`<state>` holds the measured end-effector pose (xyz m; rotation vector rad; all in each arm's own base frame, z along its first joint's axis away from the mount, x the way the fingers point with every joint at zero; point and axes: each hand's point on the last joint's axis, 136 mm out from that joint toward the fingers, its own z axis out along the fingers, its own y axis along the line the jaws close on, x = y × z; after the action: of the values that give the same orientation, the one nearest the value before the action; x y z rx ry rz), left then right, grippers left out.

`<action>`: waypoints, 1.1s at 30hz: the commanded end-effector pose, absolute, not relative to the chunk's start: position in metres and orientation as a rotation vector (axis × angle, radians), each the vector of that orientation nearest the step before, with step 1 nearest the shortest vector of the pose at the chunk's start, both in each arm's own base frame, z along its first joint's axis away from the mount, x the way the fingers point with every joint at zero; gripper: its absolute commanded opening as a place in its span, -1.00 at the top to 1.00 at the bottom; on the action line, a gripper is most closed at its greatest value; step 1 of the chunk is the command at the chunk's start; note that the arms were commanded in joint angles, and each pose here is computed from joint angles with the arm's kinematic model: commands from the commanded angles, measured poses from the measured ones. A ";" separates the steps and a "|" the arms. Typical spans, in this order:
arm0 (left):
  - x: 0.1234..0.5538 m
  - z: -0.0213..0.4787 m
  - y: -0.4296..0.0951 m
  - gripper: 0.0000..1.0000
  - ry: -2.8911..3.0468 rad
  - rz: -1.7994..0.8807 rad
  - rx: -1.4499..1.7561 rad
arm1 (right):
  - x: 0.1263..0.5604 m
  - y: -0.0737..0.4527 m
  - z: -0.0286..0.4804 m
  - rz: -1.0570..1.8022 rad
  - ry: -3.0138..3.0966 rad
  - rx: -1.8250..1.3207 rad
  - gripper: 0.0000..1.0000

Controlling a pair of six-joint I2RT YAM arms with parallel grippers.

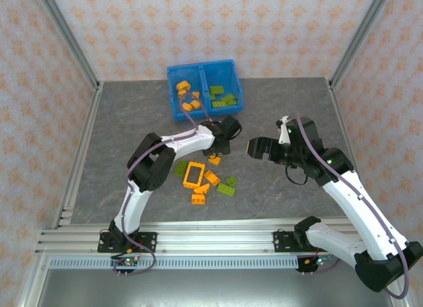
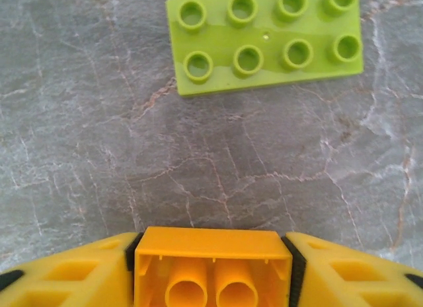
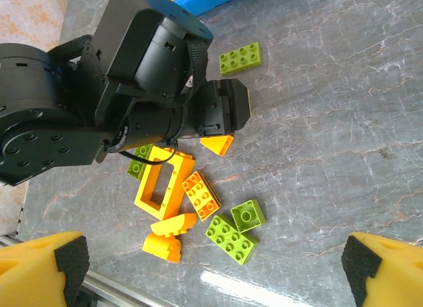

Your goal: Sort the legos into containers by color

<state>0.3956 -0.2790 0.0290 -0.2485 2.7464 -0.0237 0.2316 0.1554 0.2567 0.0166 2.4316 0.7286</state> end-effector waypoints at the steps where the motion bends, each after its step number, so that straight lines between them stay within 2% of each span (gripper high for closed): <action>1: 0.395 0.029 -0.268 0.03 2.746 0.053 -0.288 | 0.227 0.156 0.254 0.743 2.448 0.017 -0.99; 7: 0.401 0.059 -0.266 0.28 2.698 0.059 -0.281 | 0.226 0.154 0.251 0.732 2.461 0.023 -0.99; 14: 0.436 0.156 -0.224 0.29 2.502 0.113 -0.286 | 0.230 0.156 0.255 0.745 2.440 0.020 -0.99; 21: 0.499 0.216 -0.164 0.30 2.333 0.162 -0.358 | 0.229 0.157 0.256 0.752 2.443 0.026 -0.99; 26: 0.553 0.219 -0.144 0.30 2.273 0.178 -0.388 | 0.229 0.157 0.258 0.765 2.438 0.042 -0.99; 33: 0.624 0.196 -0.141 0.28 2.217 0.095 -0.370 | 0.226 0.154 0.259 0.763 2.441 0.067 -0.99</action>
<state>0.6104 -0.1415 0.2131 -0.4366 2.1951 0.0804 0.2294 0.1568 0.2560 0.0425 2.4447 0.7530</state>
